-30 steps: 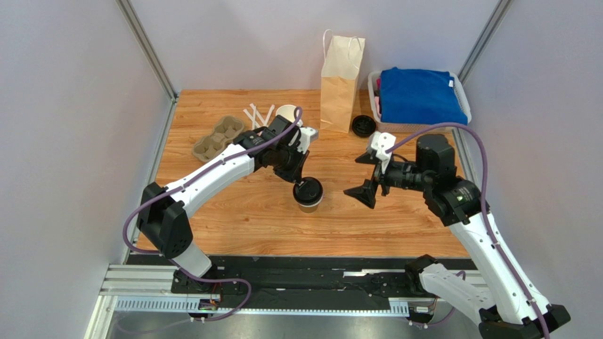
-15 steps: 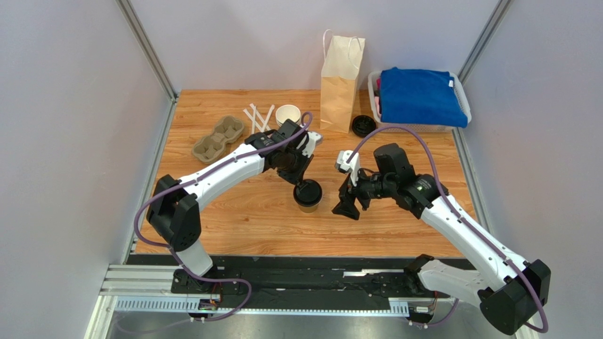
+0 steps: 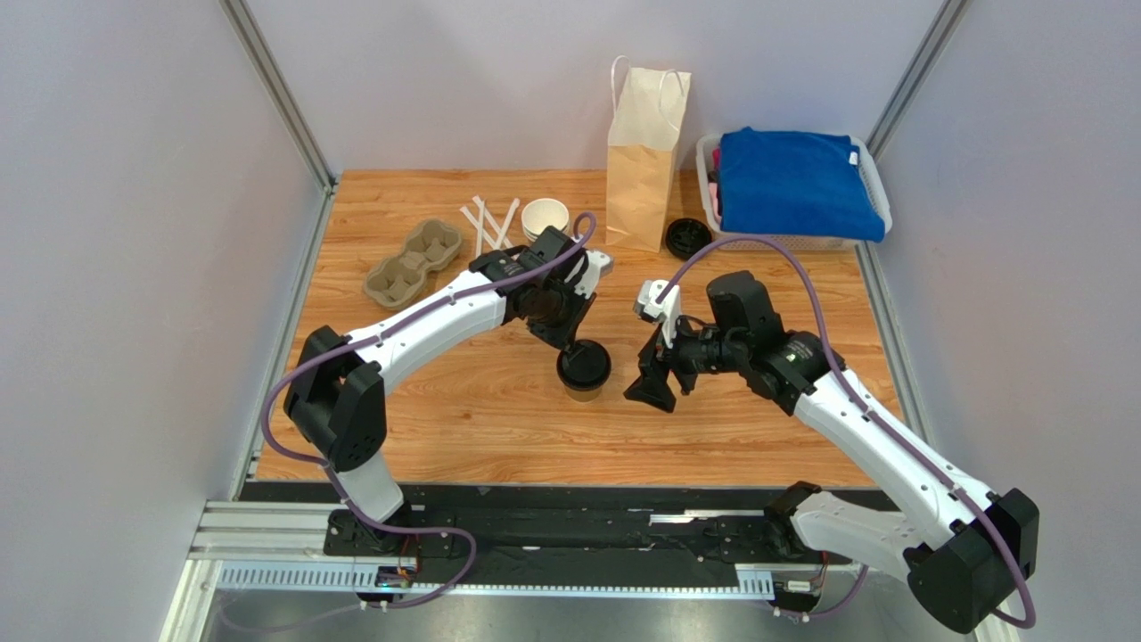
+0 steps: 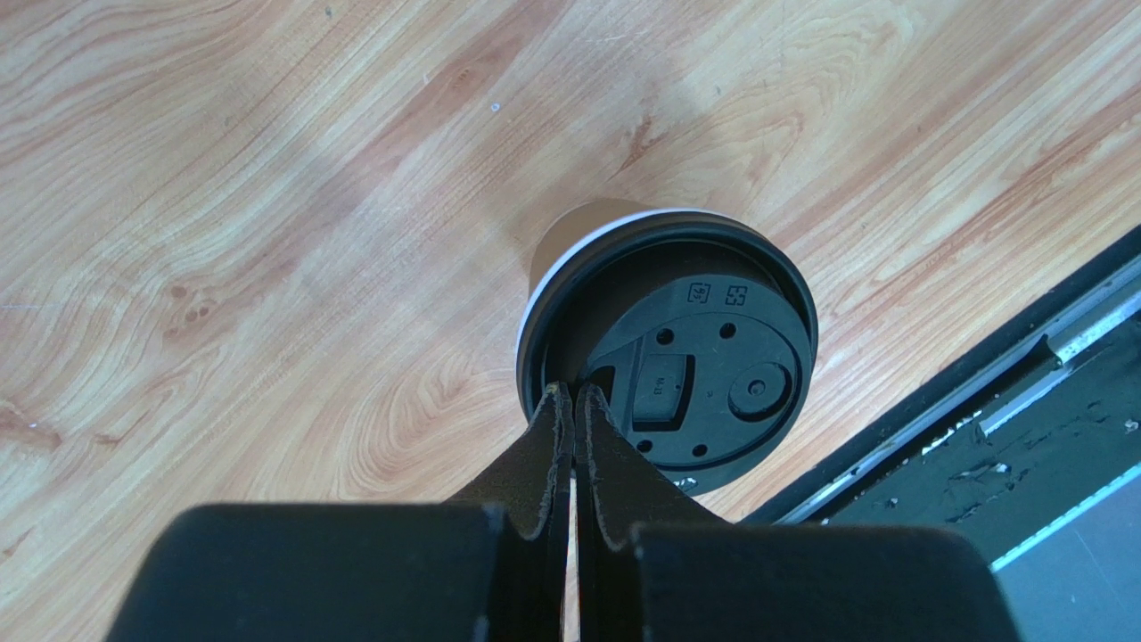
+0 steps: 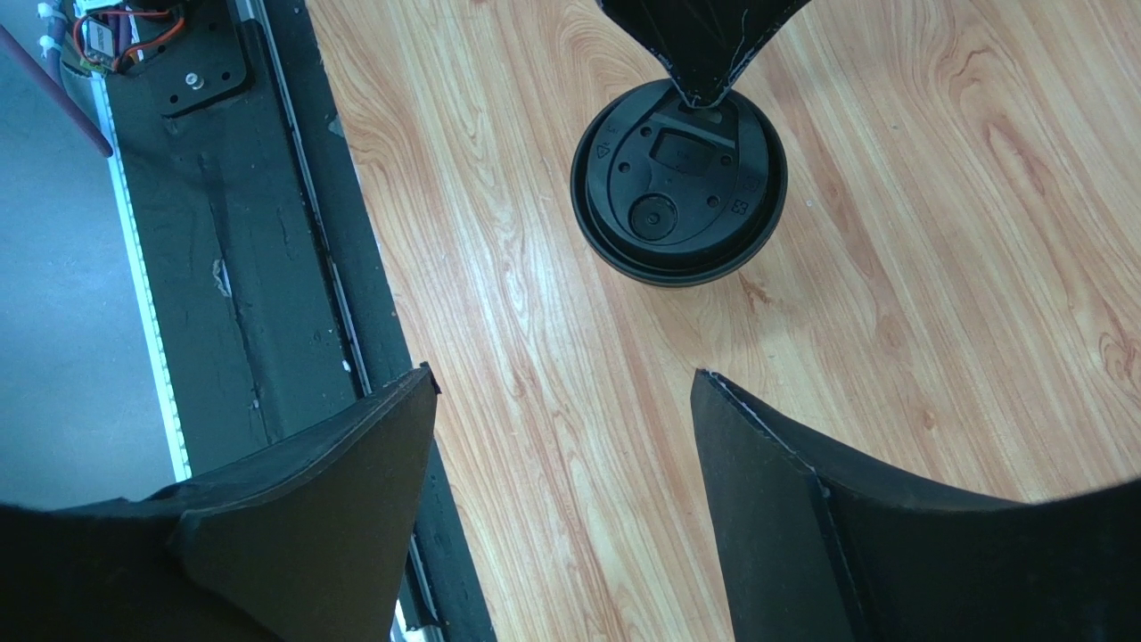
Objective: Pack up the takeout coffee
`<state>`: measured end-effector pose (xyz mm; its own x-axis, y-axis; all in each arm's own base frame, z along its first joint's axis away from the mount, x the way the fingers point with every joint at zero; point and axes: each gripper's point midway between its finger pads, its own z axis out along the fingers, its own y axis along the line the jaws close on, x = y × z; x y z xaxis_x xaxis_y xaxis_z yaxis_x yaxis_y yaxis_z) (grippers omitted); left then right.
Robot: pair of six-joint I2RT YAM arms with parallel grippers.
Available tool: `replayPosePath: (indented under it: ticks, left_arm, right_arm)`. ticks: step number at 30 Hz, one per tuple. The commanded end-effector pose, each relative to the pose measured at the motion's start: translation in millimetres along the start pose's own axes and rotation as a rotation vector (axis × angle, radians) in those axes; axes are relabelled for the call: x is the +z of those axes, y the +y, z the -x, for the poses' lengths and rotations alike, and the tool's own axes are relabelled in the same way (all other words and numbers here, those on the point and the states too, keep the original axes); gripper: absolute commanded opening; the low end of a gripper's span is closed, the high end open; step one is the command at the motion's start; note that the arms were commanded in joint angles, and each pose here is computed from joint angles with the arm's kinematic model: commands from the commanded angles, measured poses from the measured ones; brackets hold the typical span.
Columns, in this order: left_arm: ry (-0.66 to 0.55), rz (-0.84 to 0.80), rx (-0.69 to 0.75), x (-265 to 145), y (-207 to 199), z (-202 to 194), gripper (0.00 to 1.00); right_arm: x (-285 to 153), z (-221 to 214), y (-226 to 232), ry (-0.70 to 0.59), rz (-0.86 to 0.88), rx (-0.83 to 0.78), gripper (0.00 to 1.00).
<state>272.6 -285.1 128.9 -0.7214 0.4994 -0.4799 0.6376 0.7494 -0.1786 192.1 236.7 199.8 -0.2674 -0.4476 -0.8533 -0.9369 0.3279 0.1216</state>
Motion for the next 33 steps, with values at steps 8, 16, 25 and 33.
replayPosePath:
  ticks: [8, 16, 25, 33]
  left_arm:
    - [-0.021, 0.017, 0.034, -0.4, 3.3, 4.8, 0.0]
    - [0.0, 0.001, 0.044, -1.8, 0.5, 3.7, 0.15]
    - [-0.021, -0.023, 0.065, -13.3, -3.7, 11.9, 0.34]
    - [-0.119, -0.02, 0.057, -49.5, 0.0, 34.3, 0.5]
  right_arm:
    - [2.7, 15.8, -2.6, -0.054, -0.007, -0.009, 0.75]
    - [5.5, 18.5, -1.9, -0.054, 0.007, 0.026, 0.76]
    - [5.6, 24.5, -2.8, -0.06, 0.01, 0.016, 0.76]
    - [3.5, 29.6, -8.1, -0.061, -0.015, 0.017, 0.77]
